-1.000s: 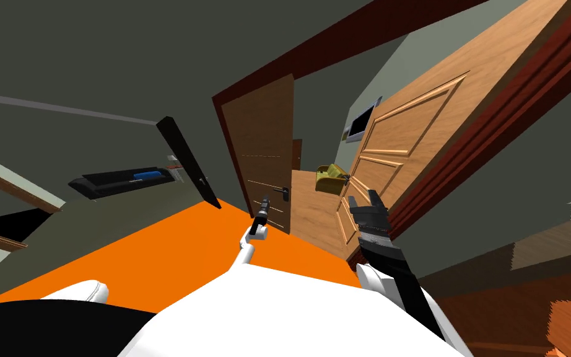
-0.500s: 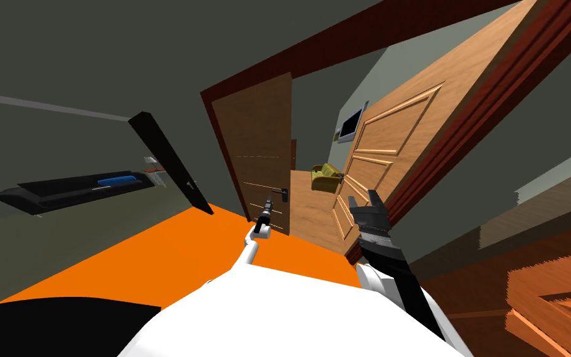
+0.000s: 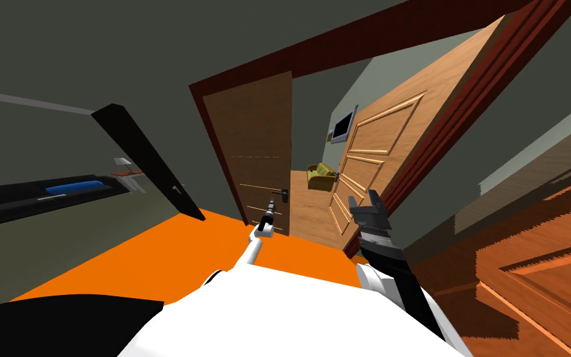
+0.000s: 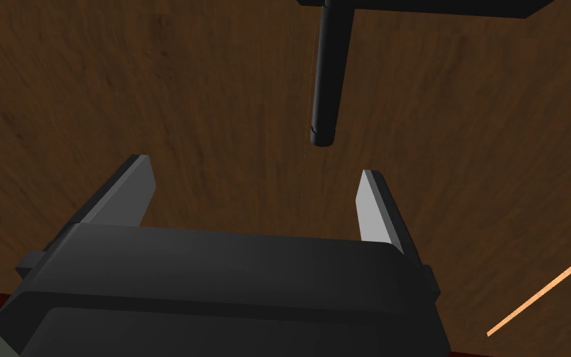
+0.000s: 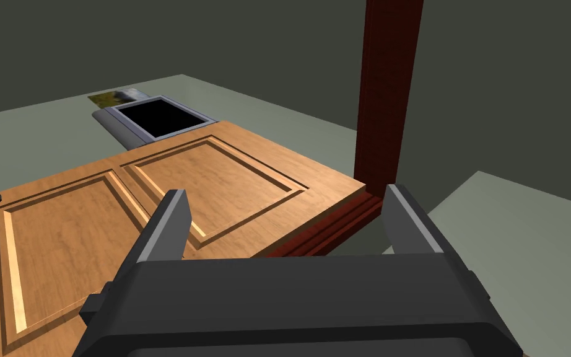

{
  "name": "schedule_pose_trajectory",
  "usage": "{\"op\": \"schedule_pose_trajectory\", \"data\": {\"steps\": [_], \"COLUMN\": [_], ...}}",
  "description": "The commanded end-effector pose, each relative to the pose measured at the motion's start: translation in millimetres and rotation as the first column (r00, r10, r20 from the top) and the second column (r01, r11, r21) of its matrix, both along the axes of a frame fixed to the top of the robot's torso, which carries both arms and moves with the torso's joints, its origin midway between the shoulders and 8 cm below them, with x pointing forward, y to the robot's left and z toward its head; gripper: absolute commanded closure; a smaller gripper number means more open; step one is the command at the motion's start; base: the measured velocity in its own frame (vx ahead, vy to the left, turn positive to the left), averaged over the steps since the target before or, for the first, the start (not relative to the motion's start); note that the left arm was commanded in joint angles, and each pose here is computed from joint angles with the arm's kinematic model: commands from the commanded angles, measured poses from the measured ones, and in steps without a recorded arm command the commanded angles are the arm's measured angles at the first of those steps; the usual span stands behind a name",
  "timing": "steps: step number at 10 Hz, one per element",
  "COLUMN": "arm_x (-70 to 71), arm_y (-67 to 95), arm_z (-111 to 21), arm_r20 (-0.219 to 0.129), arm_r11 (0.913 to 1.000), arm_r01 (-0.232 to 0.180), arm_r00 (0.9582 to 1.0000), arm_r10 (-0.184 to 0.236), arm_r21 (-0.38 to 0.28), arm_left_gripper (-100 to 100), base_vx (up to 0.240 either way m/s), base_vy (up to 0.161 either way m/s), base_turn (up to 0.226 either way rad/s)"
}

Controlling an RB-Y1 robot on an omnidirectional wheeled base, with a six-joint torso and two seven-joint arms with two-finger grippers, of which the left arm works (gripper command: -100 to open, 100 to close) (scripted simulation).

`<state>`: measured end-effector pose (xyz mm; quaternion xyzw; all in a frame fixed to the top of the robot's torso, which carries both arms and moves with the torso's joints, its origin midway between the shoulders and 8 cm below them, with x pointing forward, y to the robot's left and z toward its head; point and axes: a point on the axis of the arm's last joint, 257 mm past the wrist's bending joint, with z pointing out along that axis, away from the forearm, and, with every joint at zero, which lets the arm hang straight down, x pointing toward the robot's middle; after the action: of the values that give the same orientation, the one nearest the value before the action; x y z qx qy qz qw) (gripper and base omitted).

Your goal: Push the door open

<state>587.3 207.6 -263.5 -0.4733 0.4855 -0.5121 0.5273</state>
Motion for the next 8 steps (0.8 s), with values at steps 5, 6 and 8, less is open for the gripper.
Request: {"op": "schedule_pose_trajectory", "data": {"steps": [5,6,8], "arm_x": [9.6,10.7,11.4], "arm_y": [-30.4,-35.3,-13.3], "arm_z": [-23.3,-26.5,-24.4], "arm_r20": [-0.064,-0.073,-0.065], "arm_r11": [0.9992,0.9989,0.9997], "arm_r01": [0.035,0.041,0.025], "arm_r00": [0.9973,0.9964,0.9976], "arm_r10": [-0.037,-0.043,-0.024], "arm_r21": [-0.021,-0.024,0.007], "arm_left_gripper": [-100,-100,-100], "base_vx": [0.003,0.0,0.051], "base_vy": [0.118,0.135,0.031], "base_turn": [-0.118,-0.137,-0.028]}}
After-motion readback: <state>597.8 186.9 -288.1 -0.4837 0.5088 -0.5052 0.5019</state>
